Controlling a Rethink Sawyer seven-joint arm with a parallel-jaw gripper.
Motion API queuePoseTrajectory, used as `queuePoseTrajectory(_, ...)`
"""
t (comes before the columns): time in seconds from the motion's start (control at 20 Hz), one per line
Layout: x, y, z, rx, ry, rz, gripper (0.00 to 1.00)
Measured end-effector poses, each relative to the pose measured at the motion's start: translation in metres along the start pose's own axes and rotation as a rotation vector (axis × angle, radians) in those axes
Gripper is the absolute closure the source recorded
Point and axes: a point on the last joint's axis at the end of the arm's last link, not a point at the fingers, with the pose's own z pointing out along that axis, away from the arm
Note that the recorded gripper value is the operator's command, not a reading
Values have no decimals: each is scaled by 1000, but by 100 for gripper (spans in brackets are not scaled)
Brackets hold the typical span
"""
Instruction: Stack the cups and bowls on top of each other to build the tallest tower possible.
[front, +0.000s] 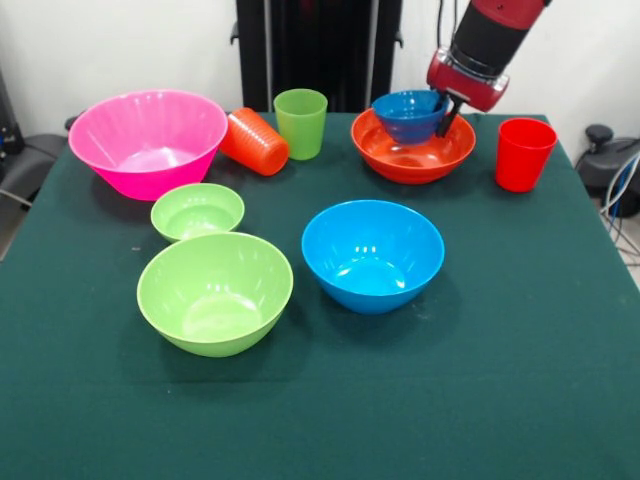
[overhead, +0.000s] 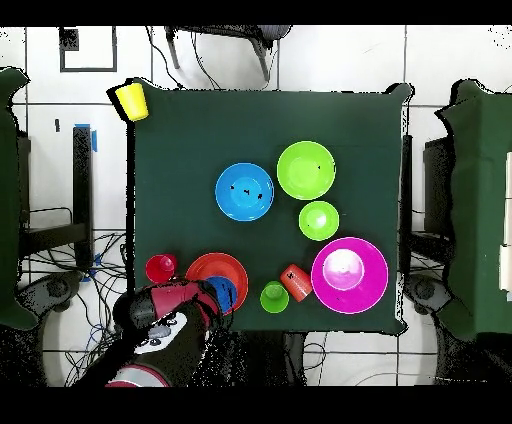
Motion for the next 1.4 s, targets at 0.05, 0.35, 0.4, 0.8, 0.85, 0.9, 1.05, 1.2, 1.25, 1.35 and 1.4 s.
queuePoseTrajectory(0.05, 0, 0, 2, -2, -3, -1, 100)
queuePoseTrajectory(0.35, 2, 1, 19, -19, -27, -4, 100)
queuePoseTrajectory(0.4, 2, 1, 21, -21, -31, -3, 100)
queuePoseTrajectory(0.8, 1, -1, 26, -24, -36, 1, 100)
queuePoseTrajectory(0.85, 1, -1, 26, -24, -36, 1, 100)
queuePoseTrajectory(0.9, 1, -1, 26, -24, -36, 1, 100)
queuePoseTrajectory(1.05, 1, -1, 26, -24, -36, 1, 100)
queuePoseTrajectory(1.2, 1, -1, 26, -24, -36, 1, 100)
queuePoseTrajectory(1.25, 1, -1, 26, -24, -36, 1, 100)
queuePoseTrajectory(1.35, 1, -1, 26, -24, -36, 1, 100)
queuePoseTrajectory(1.4, 1, -1, 26, -24, -36, 1, 100)
